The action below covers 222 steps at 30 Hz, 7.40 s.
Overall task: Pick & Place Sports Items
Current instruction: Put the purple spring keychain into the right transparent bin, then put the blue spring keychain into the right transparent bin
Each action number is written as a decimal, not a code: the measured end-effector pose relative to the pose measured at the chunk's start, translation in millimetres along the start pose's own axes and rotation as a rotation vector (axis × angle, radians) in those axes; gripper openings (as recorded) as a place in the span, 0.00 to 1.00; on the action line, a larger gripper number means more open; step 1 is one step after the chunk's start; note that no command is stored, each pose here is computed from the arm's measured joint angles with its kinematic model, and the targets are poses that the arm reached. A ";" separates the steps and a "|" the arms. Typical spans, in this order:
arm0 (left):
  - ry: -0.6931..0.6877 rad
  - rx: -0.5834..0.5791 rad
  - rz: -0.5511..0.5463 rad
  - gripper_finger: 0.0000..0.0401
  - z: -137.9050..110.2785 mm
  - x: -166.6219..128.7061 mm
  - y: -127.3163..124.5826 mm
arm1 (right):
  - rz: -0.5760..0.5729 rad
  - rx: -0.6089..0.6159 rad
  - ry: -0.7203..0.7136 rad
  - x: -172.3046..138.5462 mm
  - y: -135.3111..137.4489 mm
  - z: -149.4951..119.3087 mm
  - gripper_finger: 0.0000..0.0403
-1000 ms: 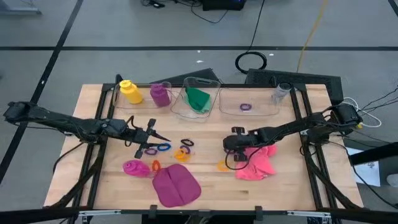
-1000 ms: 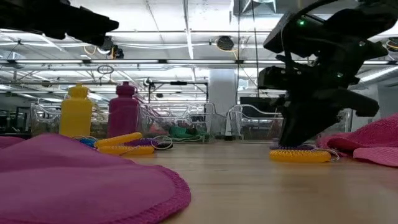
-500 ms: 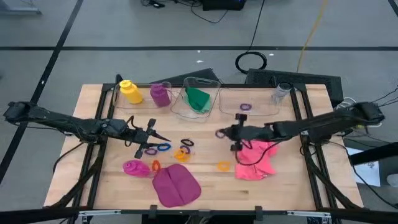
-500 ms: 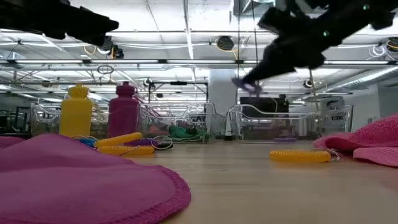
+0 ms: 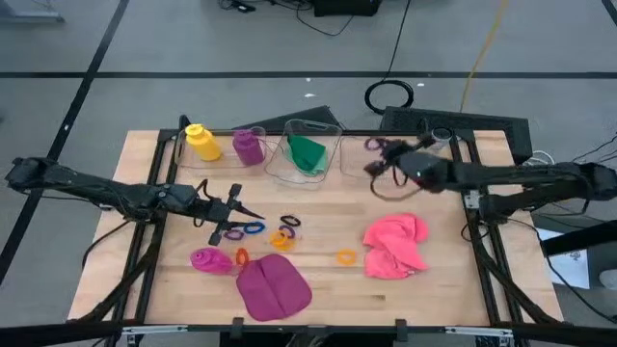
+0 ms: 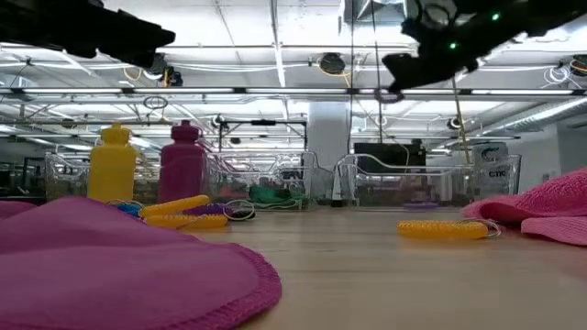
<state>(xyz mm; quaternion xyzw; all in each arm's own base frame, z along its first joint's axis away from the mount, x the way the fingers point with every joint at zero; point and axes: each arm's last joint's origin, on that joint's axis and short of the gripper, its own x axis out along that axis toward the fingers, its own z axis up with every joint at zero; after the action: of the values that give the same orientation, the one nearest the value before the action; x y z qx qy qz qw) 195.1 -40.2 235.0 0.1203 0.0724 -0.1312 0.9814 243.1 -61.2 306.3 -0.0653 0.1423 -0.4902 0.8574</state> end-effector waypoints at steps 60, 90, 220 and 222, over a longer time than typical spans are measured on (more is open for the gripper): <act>0.008 -0.003 -0.001 0.23 -0.7 -0.1 -0.1 | 0.230 0.154 0.590 112.1 -33.8 -94.5 0.18; 0.008 -0.003 -0.002 0.23 -0.7 -0.1 -0.2 | 0.536 0.231 0.274 96.2 -22.9 -48.6 0.42; 0.835 -0.422 0.026 0.61 -113.2 36.1 20.7 | 1.278 -0.109 -0.370 -12.2 79.3 1.7 0.37; 0.856 -0.413 0.039 0.61 -112.5 36.3 21.4 | 1.276 -0.116 -0.376 -12.2 79.3 1.7 0.37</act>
<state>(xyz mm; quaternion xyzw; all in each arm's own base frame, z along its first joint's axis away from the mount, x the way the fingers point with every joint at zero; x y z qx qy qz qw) 223.2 -0.2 125.2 -0.0327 0.4926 -0.0341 0.8690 303.0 -10.2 290.2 -0.0987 0.0271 0.1415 0.9846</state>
